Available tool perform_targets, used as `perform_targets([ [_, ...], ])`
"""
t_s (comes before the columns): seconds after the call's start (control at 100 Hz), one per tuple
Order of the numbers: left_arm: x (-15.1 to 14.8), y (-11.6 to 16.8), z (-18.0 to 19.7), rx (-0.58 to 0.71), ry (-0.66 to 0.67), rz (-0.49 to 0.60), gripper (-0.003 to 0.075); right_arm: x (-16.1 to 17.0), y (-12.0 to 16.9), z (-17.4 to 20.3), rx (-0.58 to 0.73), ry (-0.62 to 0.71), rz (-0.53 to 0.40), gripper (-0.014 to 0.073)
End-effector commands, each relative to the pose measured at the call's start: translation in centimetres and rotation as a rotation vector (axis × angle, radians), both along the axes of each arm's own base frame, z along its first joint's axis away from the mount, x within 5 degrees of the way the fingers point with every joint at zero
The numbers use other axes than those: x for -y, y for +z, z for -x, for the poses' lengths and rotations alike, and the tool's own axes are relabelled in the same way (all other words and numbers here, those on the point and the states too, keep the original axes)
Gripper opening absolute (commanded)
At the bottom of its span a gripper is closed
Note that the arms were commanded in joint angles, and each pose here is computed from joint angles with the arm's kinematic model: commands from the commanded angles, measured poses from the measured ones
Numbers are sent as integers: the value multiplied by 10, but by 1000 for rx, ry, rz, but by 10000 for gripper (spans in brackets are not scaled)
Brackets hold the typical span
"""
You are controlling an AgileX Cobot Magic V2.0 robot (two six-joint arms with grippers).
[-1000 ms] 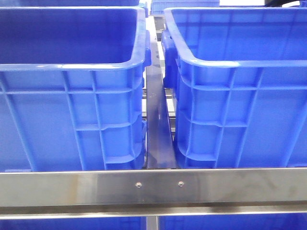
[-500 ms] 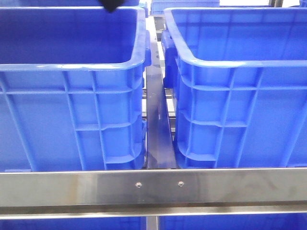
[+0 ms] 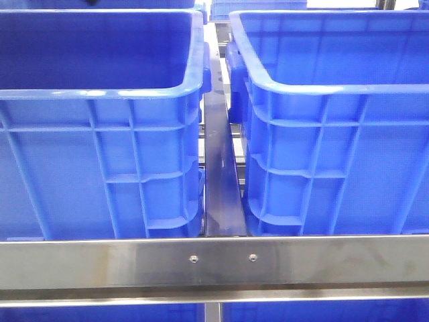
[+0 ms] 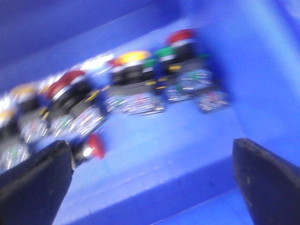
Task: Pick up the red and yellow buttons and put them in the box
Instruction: 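Reach the left gripper into the button bin and grasp a red button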
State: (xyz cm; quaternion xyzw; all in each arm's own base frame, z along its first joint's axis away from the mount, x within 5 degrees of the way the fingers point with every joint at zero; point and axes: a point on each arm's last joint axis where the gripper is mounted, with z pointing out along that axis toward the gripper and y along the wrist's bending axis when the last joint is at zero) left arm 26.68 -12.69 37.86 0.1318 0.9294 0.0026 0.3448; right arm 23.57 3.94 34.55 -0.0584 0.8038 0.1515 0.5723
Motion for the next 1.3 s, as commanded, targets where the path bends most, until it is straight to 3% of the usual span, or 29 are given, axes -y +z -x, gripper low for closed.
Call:
perform_targets([
  [0.0,-16,17,-5,61,49,95,640,2,16,4,66,-19,-5,-61],
  [0.2,-40,-8,-35,-66,139,191,640,2,16,4,70,-25,-5,-61],
  [0.42,-58,-38,-67,-120,234,232,640,2,17,4,71,-26,-5,-61],
  [0.82,-57,-94,-108,-189,273,247,640,2,17,4,71,-27,-5,-61],
  [1.29,-55,-117,-124,-187,275,240,629,2,17,4,71,-27,-5,-61],
])
